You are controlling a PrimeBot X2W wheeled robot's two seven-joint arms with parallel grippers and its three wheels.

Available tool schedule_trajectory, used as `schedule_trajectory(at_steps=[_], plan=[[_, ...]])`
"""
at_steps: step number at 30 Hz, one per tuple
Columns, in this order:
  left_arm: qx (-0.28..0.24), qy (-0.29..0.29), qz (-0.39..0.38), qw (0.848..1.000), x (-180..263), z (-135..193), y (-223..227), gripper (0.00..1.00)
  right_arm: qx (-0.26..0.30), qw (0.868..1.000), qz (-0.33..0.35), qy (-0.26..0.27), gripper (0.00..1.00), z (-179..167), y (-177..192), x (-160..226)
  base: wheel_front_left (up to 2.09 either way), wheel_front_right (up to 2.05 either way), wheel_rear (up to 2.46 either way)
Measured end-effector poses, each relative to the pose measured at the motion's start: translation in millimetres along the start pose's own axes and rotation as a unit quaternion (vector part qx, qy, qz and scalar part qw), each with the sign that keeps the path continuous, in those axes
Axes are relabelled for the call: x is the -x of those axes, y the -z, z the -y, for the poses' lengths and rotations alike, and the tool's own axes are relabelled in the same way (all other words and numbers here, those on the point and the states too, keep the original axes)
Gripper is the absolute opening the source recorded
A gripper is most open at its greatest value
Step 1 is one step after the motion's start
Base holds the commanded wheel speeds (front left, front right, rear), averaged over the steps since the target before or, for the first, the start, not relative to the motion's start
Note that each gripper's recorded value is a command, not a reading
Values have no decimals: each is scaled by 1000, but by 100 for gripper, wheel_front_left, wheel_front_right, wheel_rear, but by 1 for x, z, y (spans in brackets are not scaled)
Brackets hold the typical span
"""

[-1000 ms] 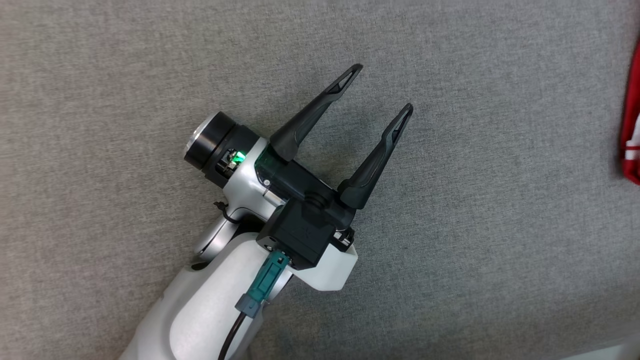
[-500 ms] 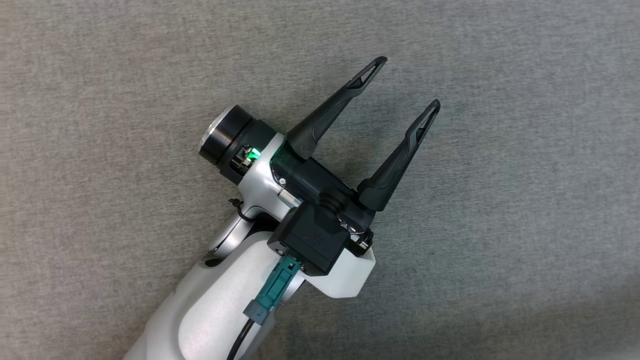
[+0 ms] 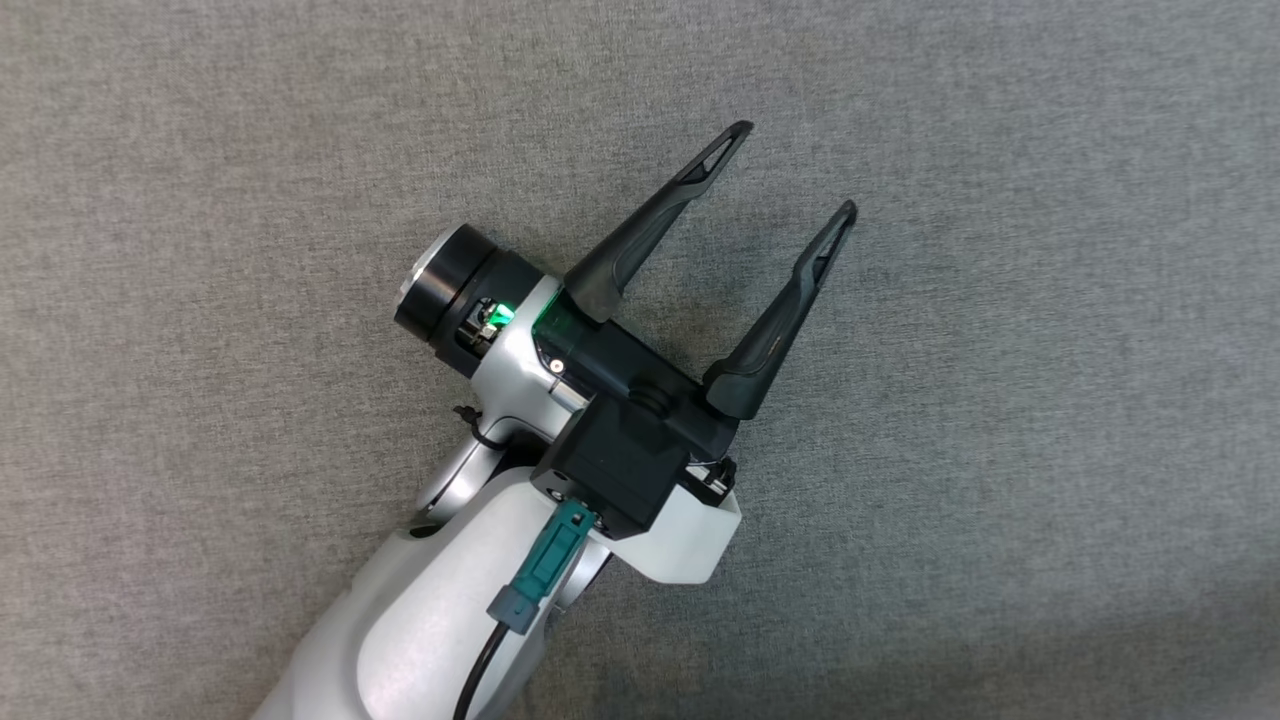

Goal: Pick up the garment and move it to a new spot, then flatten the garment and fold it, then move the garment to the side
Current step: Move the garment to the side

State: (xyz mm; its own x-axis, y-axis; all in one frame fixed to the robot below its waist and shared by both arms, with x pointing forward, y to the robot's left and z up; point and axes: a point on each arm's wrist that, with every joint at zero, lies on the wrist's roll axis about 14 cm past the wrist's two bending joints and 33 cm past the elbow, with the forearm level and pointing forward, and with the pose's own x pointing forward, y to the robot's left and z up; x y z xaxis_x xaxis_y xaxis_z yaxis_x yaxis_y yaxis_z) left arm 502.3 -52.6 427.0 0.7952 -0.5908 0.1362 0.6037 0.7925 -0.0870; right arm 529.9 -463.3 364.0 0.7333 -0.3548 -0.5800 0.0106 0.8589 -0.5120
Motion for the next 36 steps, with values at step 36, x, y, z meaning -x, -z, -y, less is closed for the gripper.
schedule_trajectory(at_steps=[36], plan=[[-88, -236, 66, 966, 146, -51, -155, 100, -213, 872, 420, -136, 100, -106, -157, 235, 0, 0, 0]])
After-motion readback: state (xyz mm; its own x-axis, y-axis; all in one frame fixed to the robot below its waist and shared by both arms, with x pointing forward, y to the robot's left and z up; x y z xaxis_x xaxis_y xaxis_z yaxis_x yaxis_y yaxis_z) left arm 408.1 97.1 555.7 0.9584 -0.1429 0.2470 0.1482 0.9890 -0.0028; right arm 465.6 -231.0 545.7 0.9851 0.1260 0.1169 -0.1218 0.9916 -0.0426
